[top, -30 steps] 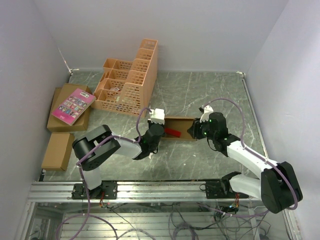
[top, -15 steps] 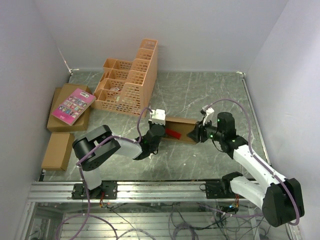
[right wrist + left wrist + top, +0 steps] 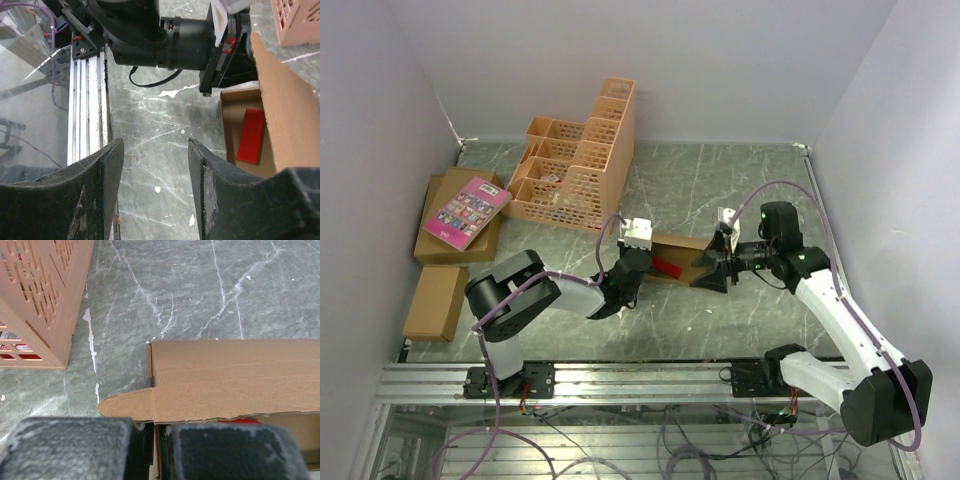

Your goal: Fold the paper box

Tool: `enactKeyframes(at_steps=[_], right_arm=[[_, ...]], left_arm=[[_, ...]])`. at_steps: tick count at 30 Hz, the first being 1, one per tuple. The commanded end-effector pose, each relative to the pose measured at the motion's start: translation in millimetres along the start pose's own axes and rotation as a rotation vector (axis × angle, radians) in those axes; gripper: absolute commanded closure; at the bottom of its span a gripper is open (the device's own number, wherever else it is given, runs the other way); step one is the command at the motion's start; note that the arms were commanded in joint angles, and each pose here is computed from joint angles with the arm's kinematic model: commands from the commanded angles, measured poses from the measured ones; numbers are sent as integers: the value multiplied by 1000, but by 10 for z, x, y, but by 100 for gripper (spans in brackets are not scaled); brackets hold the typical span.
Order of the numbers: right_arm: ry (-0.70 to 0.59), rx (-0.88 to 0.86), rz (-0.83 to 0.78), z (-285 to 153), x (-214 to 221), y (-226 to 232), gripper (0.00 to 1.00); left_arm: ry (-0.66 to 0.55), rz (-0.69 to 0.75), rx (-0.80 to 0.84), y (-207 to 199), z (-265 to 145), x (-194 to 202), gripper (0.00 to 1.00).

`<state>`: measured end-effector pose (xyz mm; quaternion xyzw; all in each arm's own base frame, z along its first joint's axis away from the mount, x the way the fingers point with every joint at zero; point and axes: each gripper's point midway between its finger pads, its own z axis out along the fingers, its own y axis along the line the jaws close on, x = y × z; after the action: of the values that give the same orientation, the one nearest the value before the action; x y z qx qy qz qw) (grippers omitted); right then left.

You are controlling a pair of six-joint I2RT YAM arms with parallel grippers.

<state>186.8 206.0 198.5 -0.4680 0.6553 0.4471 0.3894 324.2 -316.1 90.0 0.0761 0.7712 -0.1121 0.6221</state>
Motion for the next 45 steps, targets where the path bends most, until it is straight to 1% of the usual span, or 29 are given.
enactKeyframes(at_steps=[1, 2, 4, 5, 7, 11, 16, 17, 18, 24, 27, 29, 32, 33, 34, 36, 38, 40, 43, 45], right_arm=[[64, -23, -74, -90, -68, 52, 45], [70, 19, -103, -118, -151, -27, 43], [103, 158, -131, -172, -200, -288, 38], [144, 238, -153, -222, -168, -450, 35], [193, 343, -185, -276, -115, -706, 30], [267, 392, -281, -235, -25, -934, 27], [310, 402, -384, -146, -52, -989, 29], [316, 402, -394, -131, -56, -997, 31], [325, 403, -400, -112, -53, -1001, 35], [383, 393, -400, 12, 72, -1078, 48], [406, 386, -401, 62, 107, -1090, 55], [411, 403, -411, 67, 104, -1121, 63], [407, 420, -428, 62, 79, -1143, 77], [407, 422, -439, 62, 74, -1144, 84], [407, 422, -448, 59, 66, -1140, 89], [409, 424, -464, 50, 59, -1134, 96], [412, 425, -481, 41, 55, -1130, 99], [411, 426, -496, 31, 48, -1122, 100], [402, 415, -506, 33, 54, -1087, 100], [406, 397, -500, 43, 93, -1056, 100]], left_arm=[[36, -4, 36, -104, -34, 83, 93], [37, -3, 38, -107, -35, 85, 92], [37, -5, 41, -112, -35, 78, 93], [39, -4, 43, -115, -36, 81, 92], [40, -5, 46, -125, -32, 79, 92], [47, -1, 50, -138, -29, 97, 92], [43, -3, 47, -129, -31, 83, 93], [43, -2, 48, -133, -32, 83, 92], [45, -1, 49, -132, -30, 88, 93], [44, -5, 54, -148, -25, 84, 93], [44, -4, 51, -139, -30, 81, 92], [42, -5, 52, -144, -33, 73, 92], [41, -5, 52, -144, -29, 75, 92], [42, -5, 53, -146, -25, 78, 92], [43, -4, 53, -148, -24, 81, 92], [41, -7, 54, -155, -20, 74, 92], [39, -9, 57, -162, -20, 68, 92], [40, -10, 57, -162, -22, 63, 91], [42, -13, 64, -165, -41, 50, 86], [49, -13, 69, -162, -61, 47, 82]])
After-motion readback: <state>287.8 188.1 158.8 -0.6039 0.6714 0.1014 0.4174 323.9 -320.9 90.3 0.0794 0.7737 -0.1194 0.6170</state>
